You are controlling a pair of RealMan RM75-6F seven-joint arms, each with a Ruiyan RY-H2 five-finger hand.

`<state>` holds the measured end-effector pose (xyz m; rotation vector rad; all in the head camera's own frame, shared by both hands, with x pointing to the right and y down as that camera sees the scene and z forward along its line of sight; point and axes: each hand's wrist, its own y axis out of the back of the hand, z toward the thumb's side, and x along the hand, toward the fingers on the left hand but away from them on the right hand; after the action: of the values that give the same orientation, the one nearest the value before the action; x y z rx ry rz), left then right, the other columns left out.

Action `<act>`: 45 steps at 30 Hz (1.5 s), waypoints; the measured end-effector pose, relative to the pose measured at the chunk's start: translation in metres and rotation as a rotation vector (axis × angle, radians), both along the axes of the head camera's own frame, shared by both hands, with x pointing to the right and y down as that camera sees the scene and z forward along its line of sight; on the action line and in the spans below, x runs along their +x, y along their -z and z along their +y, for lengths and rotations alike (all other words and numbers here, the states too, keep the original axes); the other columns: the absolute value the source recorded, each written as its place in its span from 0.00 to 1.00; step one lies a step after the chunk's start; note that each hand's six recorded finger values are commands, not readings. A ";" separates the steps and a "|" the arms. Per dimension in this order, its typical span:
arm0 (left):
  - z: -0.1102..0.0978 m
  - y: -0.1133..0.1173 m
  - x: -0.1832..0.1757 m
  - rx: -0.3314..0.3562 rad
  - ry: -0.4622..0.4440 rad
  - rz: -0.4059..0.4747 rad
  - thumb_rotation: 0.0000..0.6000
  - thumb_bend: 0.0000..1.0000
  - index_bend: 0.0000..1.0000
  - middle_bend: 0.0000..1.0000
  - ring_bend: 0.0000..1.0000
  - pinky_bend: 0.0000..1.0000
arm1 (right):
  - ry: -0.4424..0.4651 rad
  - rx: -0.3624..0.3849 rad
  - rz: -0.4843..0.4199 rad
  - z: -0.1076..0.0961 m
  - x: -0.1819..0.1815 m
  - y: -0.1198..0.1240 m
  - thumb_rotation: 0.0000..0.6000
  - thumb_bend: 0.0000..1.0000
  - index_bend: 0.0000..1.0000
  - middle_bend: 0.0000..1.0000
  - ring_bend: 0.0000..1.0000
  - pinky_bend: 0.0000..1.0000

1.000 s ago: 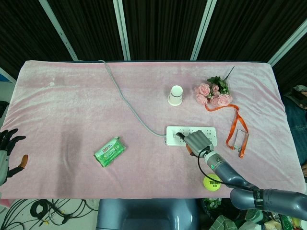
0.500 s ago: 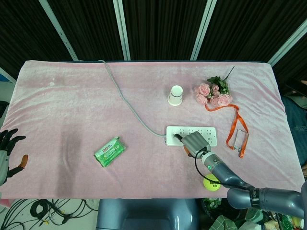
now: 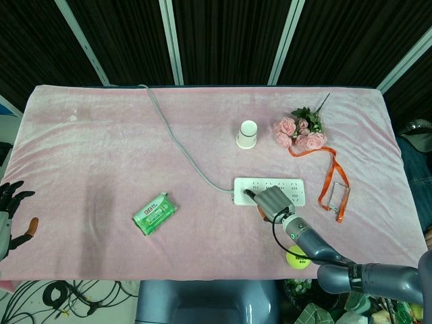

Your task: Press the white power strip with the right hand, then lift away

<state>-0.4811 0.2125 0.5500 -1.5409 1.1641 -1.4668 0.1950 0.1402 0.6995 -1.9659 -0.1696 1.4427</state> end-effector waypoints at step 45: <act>0.002 0.001 -0.001 -0.011 0.011 0.005 1.00 0.38 0.25 0.10 0.05 0.07 | -0.316 0.320 -0.151 -0.069 0.049 0.078 1.00 0.20 0.00 0.16 0.29 0.31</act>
<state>-0.4824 0.2146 0.5492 -1.5488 1.1714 -1.4797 0.2437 0.0716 0.6214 -1.8353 -0.7613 1.3551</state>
